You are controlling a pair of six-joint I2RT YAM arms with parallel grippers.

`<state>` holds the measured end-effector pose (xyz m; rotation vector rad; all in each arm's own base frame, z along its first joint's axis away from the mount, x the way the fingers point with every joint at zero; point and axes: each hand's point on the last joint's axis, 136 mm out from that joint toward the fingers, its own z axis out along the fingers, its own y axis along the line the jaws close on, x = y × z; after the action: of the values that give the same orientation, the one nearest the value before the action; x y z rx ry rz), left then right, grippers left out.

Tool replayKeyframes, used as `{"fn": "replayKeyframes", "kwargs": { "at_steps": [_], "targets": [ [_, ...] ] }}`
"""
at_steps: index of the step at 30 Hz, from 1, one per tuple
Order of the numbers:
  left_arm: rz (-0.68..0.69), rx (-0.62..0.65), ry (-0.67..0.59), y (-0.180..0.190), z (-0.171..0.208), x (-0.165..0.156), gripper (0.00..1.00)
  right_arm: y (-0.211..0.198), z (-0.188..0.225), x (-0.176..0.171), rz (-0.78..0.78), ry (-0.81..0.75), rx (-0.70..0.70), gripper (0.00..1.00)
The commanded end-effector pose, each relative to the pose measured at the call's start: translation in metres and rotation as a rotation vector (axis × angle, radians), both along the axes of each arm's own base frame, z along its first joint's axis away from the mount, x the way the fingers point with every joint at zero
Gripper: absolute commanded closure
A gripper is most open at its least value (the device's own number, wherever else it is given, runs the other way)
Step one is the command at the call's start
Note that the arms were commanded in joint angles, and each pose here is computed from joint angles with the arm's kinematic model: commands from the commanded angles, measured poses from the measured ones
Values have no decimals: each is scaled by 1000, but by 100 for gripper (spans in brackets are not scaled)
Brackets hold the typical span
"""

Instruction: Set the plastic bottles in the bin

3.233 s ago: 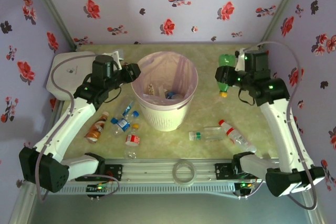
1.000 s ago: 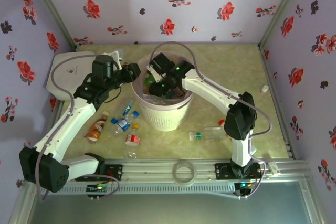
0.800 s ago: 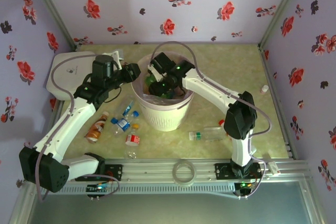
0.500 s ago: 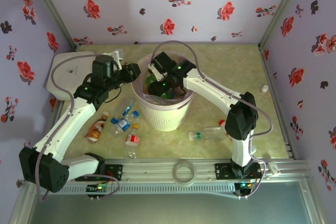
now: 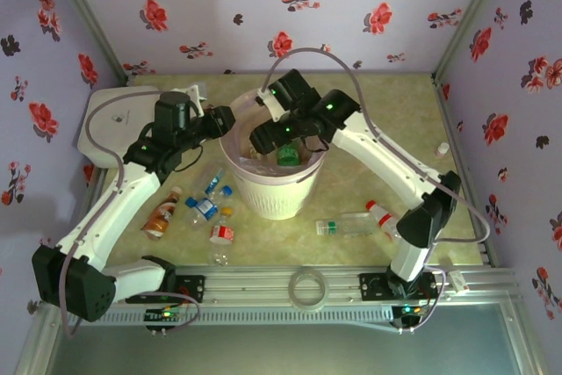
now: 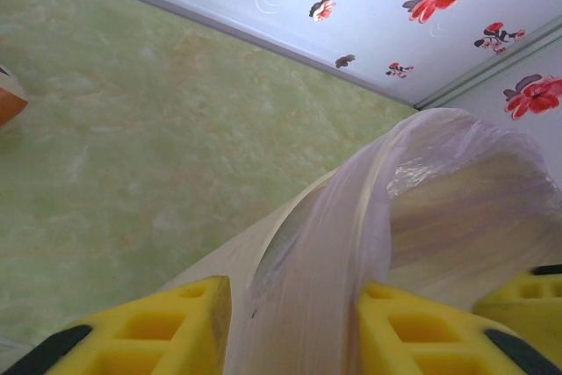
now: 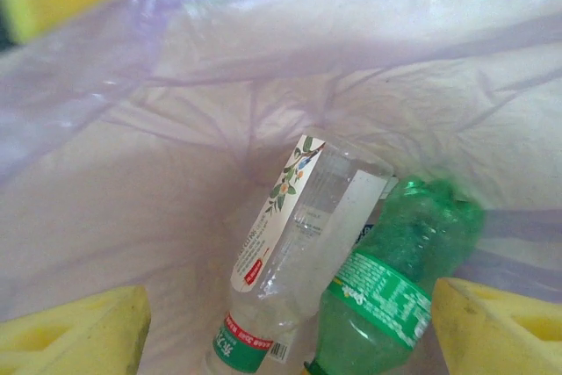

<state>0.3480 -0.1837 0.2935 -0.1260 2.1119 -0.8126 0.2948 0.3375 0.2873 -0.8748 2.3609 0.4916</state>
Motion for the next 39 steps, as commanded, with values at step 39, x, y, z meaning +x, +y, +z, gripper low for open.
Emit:
{"fn": "replayKeyframes", "kwargs": {
  "at_steps": [39],
  "targets": [
    [-4,57,24,2,-12,6,61,-194,-194,-160,-1152,746,381,13]
  ]
}}
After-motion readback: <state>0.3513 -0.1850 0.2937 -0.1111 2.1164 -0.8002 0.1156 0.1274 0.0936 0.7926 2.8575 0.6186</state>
